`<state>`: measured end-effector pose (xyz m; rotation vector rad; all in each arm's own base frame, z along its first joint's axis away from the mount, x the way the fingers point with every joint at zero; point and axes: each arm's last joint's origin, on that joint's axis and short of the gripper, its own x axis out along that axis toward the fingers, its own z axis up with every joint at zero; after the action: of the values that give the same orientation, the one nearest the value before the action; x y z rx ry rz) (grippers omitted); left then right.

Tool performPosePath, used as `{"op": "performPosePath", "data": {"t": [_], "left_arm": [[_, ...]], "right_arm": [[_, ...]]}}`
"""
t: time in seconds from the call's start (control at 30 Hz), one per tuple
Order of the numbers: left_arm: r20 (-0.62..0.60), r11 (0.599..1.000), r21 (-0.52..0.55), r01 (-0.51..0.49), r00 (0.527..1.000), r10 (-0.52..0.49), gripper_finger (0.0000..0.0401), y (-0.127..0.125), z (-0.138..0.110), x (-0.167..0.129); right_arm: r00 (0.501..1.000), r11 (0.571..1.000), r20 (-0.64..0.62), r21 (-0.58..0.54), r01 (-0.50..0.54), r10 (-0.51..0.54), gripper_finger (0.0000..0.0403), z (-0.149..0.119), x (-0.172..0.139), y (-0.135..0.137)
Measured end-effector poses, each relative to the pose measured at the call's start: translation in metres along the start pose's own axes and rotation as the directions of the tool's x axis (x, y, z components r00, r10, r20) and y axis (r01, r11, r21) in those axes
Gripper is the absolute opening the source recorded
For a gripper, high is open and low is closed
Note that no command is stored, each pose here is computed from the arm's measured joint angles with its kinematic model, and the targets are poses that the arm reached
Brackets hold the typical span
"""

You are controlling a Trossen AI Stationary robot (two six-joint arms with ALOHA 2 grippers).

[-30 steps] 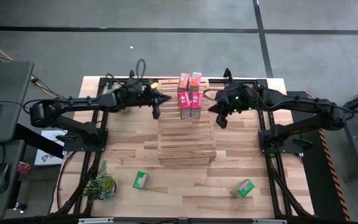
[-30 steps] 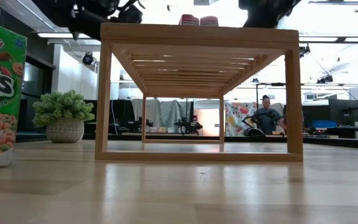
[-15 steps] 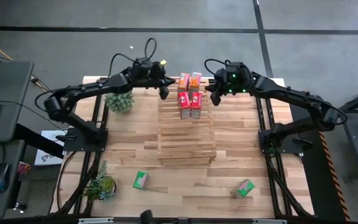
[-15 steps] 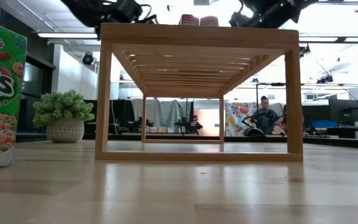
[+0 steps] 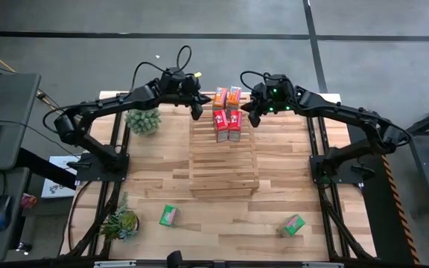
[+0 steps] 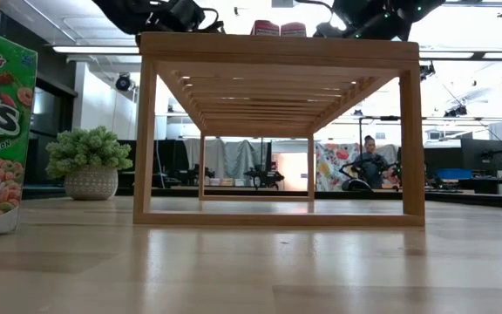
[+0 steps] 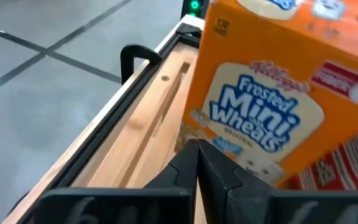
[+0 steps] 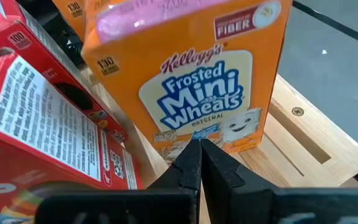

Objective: Stack cereal on shelf
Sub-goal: Adjust the orange cereal box

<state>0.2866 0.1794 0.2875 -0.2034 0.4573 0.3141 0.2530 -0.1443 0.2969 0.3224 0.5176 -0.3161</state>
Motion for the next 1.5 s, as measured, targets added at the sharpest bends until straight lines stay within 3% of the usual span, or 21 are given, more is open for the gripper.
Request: {"op": "performPosePath", "data": {"t": [0.23,0.4,0.67,1.1,1.5], "left_arm": [[-0.020,0.989,0.073,0.129,0.992,-0.127,0.0000,-0.005,0.000,-0.008],[-0.028,0.967,0.111,0.229,0.973,-0.228,0.0000,-0.005,-0.002,-0.004],[-0.025,0.965,0.107,0.240,0.971,-0.238,0.0000,0.000,-0.006,0.007],[0.034,0.975,0.025,0.221,0.975,-0.222,0.0000,-0.001,-0.002,0.014],[0.028,0.983,0.003,0.186,0.982,-0.186,0.0000,-0.006,-0.002,0.016]], "right_arm": [[1.000,1.000,-0.009,-0.016,-0.012,0.012,0.0000,-0.001,0.000,0.000],[0.997,0.997,-0.012,-0.021,-0.080,0.080,0.0000,-0.001,0.000,0.002],[0.992,0.991,0.017,-0.043,-0.127,0.128,0.0000,0.003,0.000,0.005],[0.993,0.992,0.014,-0.021,-0.121,0.121,0.0000,0.002,0.001,0.009],[0.999,0.999,0.012,0.009,0.034,-0.034,0.0000,0.002,-0.009,-0.008]]}}
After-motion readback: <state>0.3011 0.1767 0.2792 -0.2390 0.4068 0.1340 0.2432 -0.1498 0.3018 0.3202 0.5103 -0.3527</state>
